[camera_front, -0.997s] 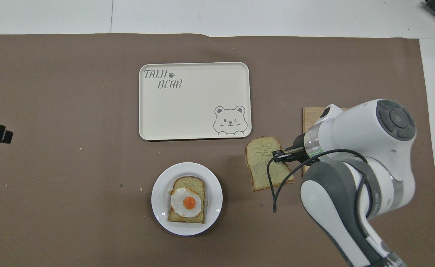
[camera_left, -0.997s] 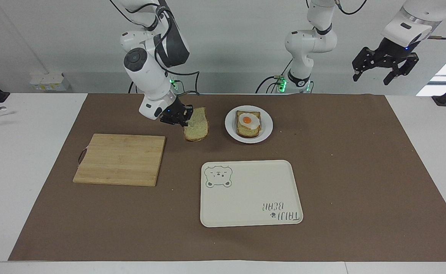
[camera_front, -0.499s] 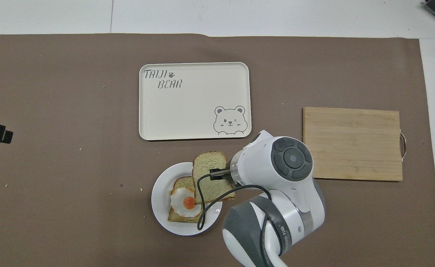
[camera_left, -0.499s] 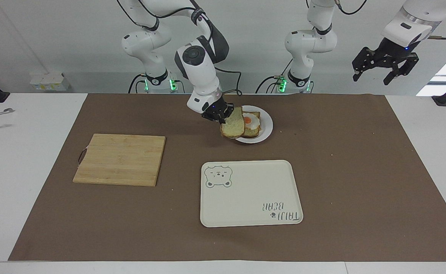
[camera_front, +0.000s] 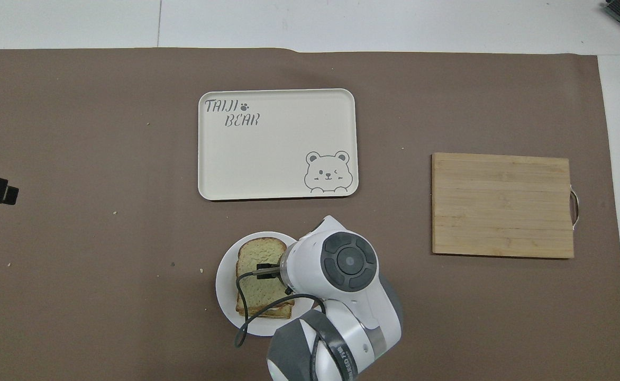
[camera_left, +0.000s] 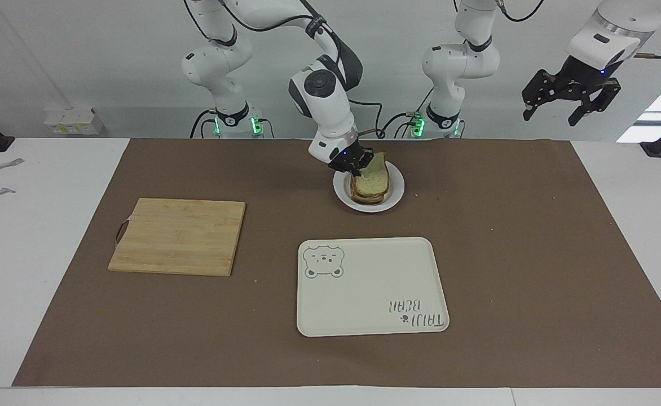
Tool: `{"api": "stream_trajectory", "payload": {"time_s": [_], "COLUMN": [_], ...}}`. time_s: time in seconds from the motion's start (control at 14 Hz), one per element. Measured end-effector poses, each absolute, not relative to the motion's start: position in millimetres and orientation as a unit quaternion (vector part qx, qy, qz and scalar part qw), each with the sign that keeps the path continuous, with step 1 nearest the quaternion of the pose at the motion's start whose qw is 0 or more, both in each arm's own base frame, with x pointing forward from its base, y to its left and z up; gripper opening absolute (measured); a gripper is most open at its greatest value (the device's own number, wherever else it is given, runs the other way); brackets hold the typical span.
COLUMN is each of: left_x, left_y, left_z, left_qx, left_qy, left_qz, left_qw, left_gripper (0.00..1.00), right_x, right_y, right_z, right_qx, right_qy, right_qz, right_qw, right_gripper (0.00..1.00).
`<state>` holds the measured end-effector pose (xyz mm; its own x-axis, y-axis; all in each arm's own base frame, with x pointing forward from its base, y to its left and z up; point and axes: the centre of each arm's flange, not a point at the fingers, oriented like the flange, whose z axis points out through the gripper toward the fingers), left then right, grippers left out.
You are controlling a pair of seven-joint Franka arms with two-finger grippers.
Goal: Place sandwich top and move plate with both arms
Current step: 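Lower the bread slice onto the egg toast and open the right gripper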
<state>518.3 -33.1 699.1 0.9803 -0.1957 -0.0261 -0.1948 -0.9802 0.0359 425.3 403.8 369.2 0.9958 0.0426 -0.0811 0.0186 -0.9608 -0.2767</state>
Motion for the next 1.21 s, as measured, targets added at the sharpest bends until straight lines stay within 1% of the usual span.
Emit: {"api": "stream_trajectory", "payload": {"time_s": [0.14,1.21], "left_x": [518.3,518.0], "left_y": [-33.2,-33.3], "left_z": [699.1,699.5], "left_qx": [0.995,0.995], "left_qy": [-0.098,-0.098], "left_qz": [-0.015,-0.014], "left_qw": [0.017,0.017], "left_gripper": [1.00,1.00], "right_x": [421.7,416.9], "right_y": [408.3,412.0], "right_z": [358.4,339.4], "right_qx": [-0.990,-0.991], "right_qy": [-0.017,-0.013], "right_qz": [0.050,0.063], "right_qw": [0.132,0.119], "right_gripper": [0.09,0.09]}}
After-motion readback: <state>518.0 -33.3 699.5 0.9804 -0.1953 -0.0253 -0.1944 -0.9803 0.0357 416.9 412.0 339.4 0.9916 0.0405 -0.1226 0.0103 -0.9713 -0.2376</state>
